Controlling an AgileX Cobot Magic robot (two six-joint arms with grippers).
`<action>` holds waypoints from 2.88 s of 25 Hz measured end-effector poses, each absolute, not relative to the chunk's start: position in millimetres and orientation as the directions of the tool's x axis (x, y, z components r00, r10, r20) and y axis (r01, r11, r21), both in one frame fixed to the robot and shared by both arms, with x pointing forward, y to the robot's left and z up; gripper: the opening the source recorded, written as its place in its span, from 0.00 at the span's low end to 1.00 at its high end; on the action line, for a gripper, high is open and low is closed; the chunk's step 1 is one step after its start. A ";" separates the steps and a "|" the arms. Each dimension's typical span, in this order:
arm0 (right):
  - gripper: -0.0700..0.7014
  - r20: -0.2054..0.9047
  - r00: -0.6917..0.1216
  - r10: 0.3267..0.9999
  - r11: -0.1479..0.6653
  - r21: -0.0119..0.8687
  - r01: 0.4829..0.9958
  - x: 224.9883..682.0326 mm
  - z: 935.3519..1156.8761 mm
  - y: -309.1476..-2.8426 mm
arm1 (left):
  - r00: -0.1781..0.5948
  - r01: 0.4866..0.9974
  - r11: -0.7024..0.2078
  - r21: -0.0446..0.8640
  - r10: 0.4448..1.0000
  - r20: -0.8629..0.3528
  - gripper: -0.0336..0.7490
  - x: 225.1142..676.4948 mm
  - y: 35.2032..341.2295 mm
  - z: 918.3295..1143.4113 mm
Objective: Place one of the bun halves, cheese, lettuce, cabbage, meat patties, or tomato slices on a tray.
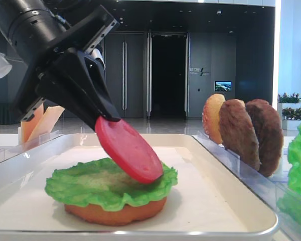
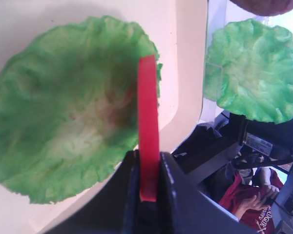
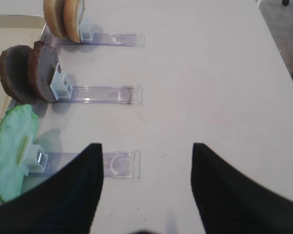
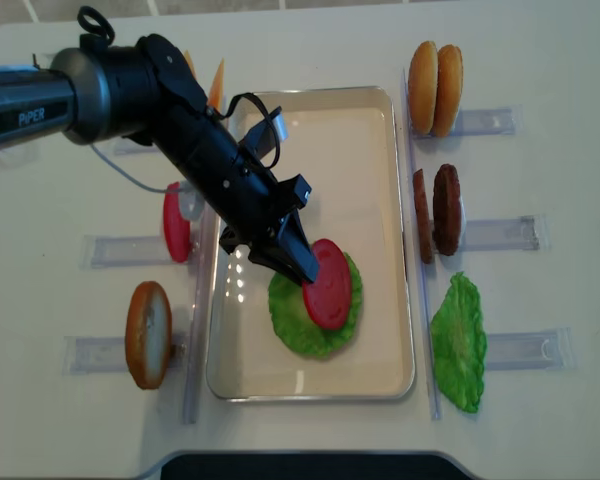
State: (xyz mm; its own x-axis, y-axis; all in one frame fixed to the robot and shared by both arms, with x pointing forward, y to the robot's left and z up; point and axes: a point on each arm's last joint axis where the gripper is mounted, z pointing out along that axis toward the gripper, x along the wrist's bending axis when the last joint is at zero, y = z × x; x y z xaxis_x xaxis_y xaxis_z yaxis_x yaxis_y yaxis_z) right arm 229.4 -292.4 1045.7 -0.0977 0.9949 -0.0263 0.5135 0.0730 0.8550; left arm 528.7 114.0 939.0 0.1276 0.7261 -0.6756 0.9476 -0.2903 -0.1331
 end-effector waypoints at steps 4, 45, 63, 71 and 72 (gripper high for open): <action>0.63 -0.026 -0.098 0.995 0.073 0.855 0.513 229.4 1045.7 -292.4 | 0.119 0.949 -0.283 -0.138 0.729 -0.674 0.12 528.9 114.0 938.5; 0.63 -0.026 -0.098 0.995 0.073 0.855 0.513 229.4 1045.7 -292.4 | 0.262 0.961 -0.252 0.112 0.961 -0.086 0.90 526.2 185.1 1051.4; 0.63 -0.026 -0.098 0.995 0.073 0.855 0.513 229.4 1045.7 -292.4 | -0.033 0.992 0.034 0.125 0.999 -0.012 0.85 546.7 336.5 1052.9; 0.63 -0.026 -0.098 0.995 0.073 0.855 0.513 229.4 1045.7 -292.4 | -0.031 0.983 0.034 0.181 0.999 -0.017 0.85 524.4 334.2 1071.1; 0.63 -0.026 -0.098 0.995 0.073 0.855 0.513 229.4 1045.7 -292.4 | -0.027 0.978 0.030 0.206 1.000 -0.015 0.85 514.5 332.8 1078.6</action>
State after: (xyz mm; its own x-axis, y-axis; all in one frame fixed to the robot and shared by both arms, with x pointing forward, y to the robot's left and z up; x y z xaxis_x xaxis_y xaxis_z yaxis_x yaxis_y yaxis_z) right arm 229.4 -292.4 1045.7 -0.0977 0.9949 -0.0263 0.5135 0.0730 0.8550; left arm 514.5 332.8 1078.6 -0.0275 0.9995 -0.0150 0.9782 0.0300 0.2057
